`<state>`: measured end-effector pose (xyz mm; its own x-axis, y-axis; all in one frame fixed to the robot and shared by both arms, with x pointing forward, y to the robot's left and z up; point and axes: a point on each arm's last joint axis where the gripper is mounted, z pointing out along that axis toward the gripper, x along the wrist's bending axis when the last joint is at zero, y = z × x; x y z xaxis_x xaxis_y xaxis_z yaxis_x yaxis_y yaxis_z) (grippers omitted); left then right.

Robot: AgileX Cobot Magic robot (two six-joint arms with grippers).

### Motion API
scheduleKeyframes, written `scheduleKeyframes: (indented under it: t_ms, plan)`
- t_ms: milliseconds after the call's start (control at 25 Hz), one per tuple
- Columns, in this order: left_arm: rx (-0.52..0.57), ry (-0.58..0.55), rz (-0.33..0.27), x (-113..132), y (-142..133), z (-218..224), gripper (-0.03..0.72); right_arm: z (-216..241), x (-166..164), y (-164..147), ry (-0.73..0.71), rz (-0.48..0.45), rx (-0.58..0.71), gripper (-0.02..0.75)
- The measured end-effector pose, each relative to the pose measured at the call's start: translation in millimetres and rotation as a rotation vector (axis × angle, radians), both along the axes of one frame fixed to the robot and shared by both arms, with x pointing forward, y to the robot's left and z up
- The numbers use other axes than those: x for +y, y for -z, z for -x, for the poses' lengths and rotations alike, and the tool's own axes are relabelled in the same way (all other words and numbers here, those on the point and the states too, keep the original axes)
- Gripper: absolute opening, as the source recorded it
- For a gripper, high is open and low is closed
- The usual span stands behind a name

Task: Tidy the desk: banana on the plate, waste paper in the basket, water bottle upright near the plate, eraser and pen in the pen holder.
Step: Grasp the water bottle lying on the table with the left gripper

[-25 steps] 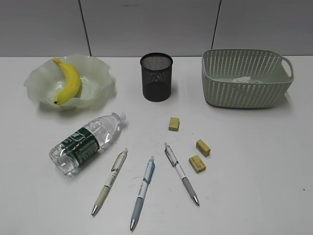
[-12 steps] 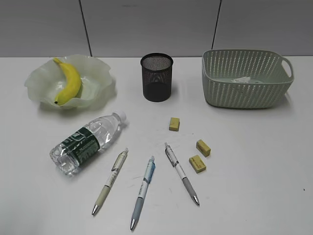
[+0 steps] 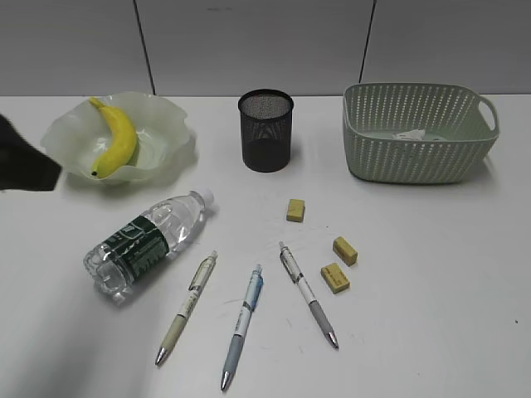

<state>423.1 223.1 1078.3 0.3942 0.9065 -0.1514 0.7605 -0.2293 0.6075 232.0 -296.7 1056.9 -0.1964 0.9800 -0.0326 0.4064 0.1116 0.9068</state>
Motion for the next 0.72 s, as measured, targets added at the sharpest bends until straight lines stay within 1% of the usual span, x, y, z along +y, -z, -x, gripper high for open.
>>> scheduleKeyframes:
  t_ms: [80,200,280,360,440,520,600,720]
  plan:
    - [0.041,0.046,-0.017,-16.6,4.0,-19.1,0.478,0.0,0.0,0.0,0.0,0.0,0.0,0.552]
    - [0.095,0.132,-0.05,-49.0,12.6,-44.7,0.489,0.0,0.0,0.0,0.0,0.0,0.0,0.552]
    - [0.146,0.191,-0.1,-70.4,24.0,-59.9,0.491,0.0,0.0,0.0,0.0,0.0,0.0,0.552]
    - [0.201,0.227,-0.152,-85.4,34.1,-75.2,0.496,0.0,0.0,0.0,0.0,0.0,0.0,0.552]
    - [0.269,0.236,-0.199,-96.7,44.9,-93.0,0.508,0.0,0.0,0.0,0.0,0.0,0.0,0.552]
    - [0.314,0.244,-0.238,-104.1,54.7,-108.1,0.531,0.0,0.0,0.0,0.0,0.0,0.0,0.552]
    - [0.339,0.251,-0.279,-110.1,65.4,-122.4,0.557,0.0,0.0,0.0,0.0,0.0,0.0,0.552]
    - [0.349,0.266,-0.35,-115.8,79.1,-138.6,0.571,0.0,0.0,0.0,0.0,0.0,0.0,0.552]
